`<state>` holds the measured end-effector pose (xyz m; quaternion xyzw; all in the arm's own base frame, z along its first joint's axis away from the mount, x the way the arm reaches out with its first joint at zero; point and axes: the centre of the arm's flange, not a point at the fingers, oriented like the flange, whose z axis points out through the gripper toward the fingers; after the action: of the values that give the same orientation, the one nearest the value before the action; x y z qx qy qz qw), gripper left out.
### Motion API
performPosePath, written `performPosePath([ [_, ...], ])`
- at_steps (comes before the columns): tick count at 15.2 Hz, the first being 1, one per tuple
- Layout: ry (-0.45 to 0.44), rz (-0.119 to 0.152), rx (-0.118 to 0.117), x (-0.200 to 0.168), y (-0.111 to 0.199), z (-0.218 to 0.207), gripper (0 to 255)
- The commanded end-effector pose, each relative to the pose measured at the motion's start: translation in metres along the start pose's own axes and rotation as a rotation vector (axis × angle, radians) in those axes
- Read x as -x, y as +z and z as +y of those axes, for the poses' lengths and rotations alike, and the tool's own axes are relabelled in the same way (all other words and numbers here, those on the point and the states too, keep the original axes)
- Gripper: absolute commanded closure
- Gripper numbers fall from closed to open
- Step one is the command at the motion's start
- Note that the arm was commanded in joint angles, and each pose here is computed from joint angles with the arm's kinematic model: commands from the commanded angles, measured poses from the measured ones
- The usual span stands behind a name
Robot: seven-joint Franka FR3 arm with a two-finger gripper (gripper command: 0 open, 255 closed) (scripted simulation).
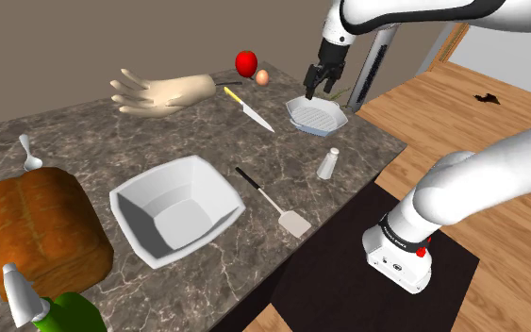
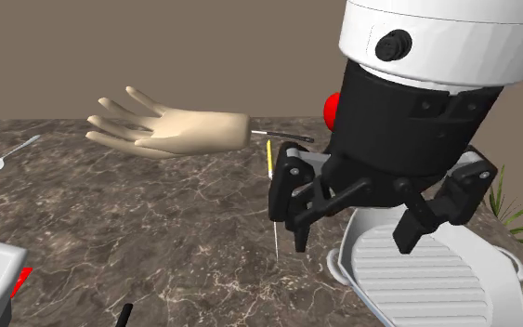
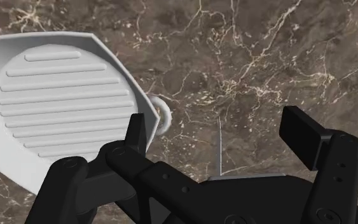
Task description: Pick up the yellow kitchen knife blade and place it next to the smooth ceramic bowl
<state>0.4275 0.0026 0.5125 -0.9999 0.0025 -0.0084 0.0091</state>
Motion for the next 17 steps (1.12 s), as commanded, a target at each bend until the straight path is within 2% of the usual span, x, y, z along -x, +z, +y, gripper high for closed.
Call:
performPosePath([
  [1, -0.003, 0.001, 0.002, -0.023, 0.014, -0.004, 0],
  [17, -0.023, 0.003, 0.016, -0.203, 0.117, -0.046, 0],
])
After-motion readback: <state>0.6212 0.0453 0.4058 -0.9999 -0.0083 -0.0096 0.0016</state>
